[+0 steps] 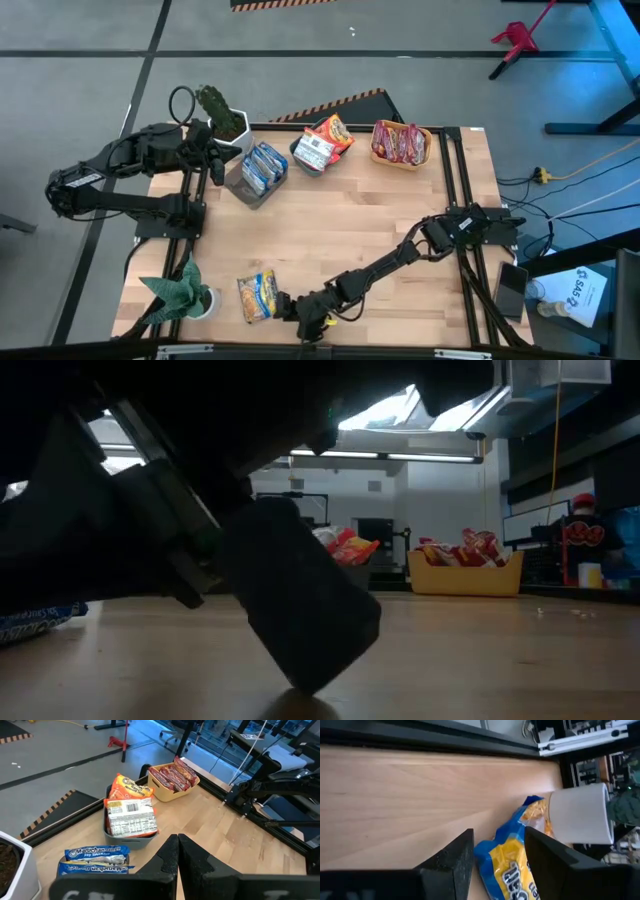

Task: Sort Maruchan noodles
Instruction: Put the blue noodle pack into the black bin

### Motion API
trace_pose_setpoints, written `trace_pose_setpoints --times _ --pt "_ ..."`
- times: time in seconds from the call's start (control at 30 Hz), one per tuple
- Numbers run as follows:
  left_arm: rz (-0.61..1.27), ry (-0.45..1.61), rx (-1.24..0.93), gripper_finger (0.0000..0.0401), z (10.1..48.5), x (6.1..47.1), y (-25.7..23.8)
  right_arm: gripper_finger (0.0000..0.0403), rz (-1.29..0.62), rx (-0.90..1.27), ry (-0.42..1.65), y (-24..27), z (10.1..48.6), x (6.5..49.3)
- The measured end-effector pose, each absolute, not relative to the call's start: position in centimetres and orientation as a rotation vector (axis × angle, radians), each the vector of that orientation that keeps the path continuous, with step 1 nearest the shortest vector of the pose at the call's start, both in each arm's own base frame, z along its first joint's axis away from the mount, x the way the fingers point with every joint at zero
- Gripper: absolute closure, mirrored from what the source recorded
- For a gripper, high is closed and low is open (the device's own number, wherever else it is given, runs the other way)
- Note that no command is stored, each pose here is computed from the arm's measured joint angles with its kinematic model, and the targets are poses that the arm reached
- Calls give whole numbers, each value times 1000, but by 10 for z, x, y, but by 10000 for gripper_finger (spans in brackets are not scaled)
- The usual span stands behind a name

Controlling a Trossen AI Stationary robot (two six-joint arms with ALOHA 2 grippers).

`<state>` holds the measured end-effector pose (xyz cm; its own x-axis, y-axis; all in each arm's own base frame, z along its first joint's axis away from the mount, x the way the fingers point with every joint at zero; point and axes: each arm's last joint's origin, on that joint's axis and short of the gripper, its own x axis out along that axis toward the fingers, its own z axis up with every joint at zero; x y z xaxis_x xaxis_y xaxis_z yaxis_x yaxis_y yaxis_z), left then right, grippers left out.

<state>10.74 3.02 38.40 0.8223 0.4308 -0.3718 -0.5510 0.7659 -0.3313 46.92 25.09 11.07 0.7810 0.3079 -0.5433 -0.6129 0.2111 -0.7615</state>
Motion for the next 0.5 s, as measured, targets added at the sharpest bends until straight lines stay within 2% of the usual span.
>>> trace_pose_setpoints --times 0.5 --pt "573 275 -437 401 384 107 31 240 664 -1177 327 241 98 475"
